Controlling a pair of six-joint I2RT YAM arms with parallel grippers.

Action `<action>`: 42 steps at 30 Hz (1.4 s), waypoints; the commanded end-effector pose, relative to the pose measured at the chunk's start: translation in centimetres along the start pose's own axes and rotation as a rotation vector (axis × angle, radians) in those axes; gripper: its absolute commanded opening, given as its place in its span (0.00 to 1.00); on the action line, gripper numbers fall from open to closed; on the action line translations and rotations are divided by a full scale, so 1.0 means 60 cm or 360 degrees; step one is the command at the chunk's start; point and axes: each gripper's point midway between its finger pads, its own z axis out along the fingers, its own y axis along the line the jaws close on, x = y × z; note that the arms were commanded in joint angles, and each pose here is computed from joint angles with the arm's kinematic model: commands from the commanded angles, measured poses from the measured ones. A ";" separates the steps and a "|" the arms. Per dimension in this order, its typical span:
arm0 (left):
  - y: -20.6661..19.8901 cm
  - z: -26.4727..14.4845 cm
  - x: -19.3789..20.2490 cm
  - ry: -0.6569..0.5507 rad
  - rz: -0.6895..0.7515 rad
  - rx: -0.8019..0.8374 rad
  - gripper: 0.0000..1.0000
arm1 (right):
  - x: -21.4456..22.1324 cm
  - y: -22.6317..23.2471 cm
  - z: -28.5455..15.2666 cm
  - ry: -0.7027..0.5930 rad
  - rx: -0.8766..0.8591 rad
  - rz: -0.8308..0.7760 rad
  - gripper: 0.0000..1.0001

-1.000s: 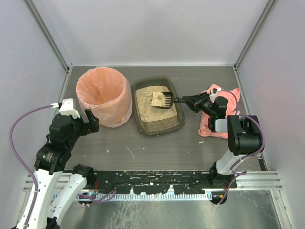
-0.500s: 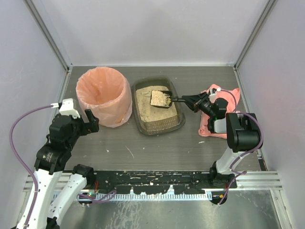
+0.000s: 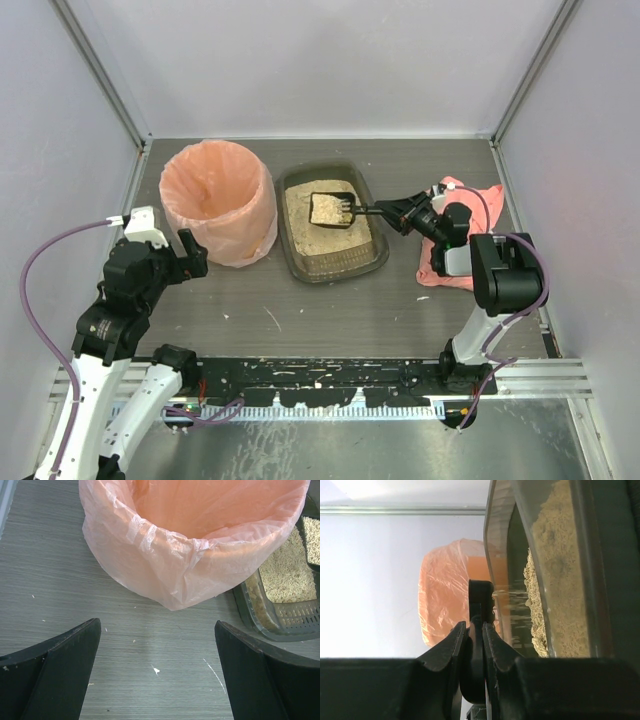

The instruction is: Clean the litter box

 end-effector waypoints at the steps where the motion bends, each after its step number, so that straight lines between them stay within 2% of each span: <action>1: -0.006 0.000 -0.019 -0.0062 -0.0017 0.0026 0.98 | -0.021 0.036 -0.006 -0.0089 -0.0071 -0.0112 0.01; 3: -0.005 0.000 -0.020 -0.0064 -0.0017 0.0017 0.98 | 0.014 0.044 0.018 0.0084 -0.0067 -0.0205 0.01; 7: -0.006 0.000 -0.019 -0.0060 -0.0017 0.0027 0.98 | -0.038 0.021 -0.018 -0.0156 0.0003 -0.0092 0.01; 10: -0.004 0.000 -0.020 -0.0064 -0.0017 0.0014 0.98 | 0.018 0.038 0.024 0.0117 -0.0032 -0.0215 0.01; 11: -0.006 0.000 -0.019 -0.0061 -0.0017 0.0026 0.98 | 0.007 0.034 0.018 0.0066 -0.0016 -0.0197 0.01; 13: -0.009 0.000 -0.020 -0.0058 -0.0014 0.0038 0.98 | -0.043 0.012 -0.022 -0.0166 0.0015 -0.0074 0.01; 14: -0.007 0.000 -0.019 -0.0058 -0.0014 0.0032 0.98 | -0.045 0.025 -0.023 -0.0186 -0.0045 -0.0069 0.01; 16: -0.005 0.000 -0.020 -0.0063 -0.0018 0.0018 0.98 | 0.008 0.044 0.017 0.0067 -0.0087 -0.0161 0.01; 17: -0.005 0.001 -0.020 -0.0062 -0.0019 0.0022 0.98 | 0.022 0.038 0.023 0.0126 -0.0072 -0.0185 0.01; 20: -0.009 0.002 -0.018 -0.0052 -0.0015 0.0041 0.98 | -0.031 0.017 -0.015 -0.0141 -0.0032 -0.0051 0.01; 21: -0.009 0.001 -0.019 -0.0053 -0.0017 0.0039 0.98 | -0.029 0.029 -0.013 -0.0139 -0.0082 -0.0074 0.01; 23: -0.006 0.001 -0.020 -0.0058 -0.0018 0.0024 0.98 | 0.020 0.047 0.025 0.0105 -0.0105 -0.0194 0.01; 24: -0.005 0.002 -0.020 -0.0058 -0.0019 0.0023 0.98 | 0.024 0.050 0.029 0.0108 -0.0106 -0.0213 0.01; 27: -0.008 0.001 -0.020 -0.0058 -0.0018 0.0041 0.98 | -0.036 0.034 -0.008 -0.0168 -0.0053 -0.0118 0.01; 28: -0.007 0.001 -0.020 -0.0061 -0.0021 0.0034 0.98 | -0.030 0.042 -0.004 -0.0131 -0.0076 -0.0141 0.01; 30: -0.005 0.001 -0.020 -0.0063 -0.0021 0.0021 0.98 | 0.020 0.060 0.033 0.0121 -0.0107 -0.0258 0.01; 31: -0.005 0.001 -0.020 -0.0062 -0.0022 0.0023 0.98 | 0.017 0.060 0.033 0.0102 -0.0098 -0.0266 0.01; 34: -0.008 0.000 -0.020 -0.0060 -0.0021 0.0041 0.98 | -0.044 0.038 -0.009 -0.0176 -0.0035 -0.0149 0.01; 37: -0.005 0.000 -0.022 -0.0068 -0.0023 0.0025 0.98 | 0.014 0.059 0.030 0.0112 -0.0085 -0.0276 0.01; 38: -0.006 0.001 -0.021 -0.0063 -0.0022 0.0029 0.98 | 0.005 0.053 0.022 0.0064 -0.0062 -0.0268 0.01; 40: -0.009 0.000 -0.020 -0.0059 -0.0019 0.0047 0.98 | -0.045 0.026 -0.013 -0.0175 0.0028 -0.0141 0.01; 41: -0.009 0.001 -0.020 -0.0059 -0.0019 0.0045 0.98 | -0.052 0.033 -0.016 -0.0206 -0.0005 -0.0146 0.01; 42: -0.007 0.000 -0.021 -0.0065 -0.0022 0.0037 0.98 | -0.030 0.048 0.001 -0.0091 -0.0049 -0.0213 0.01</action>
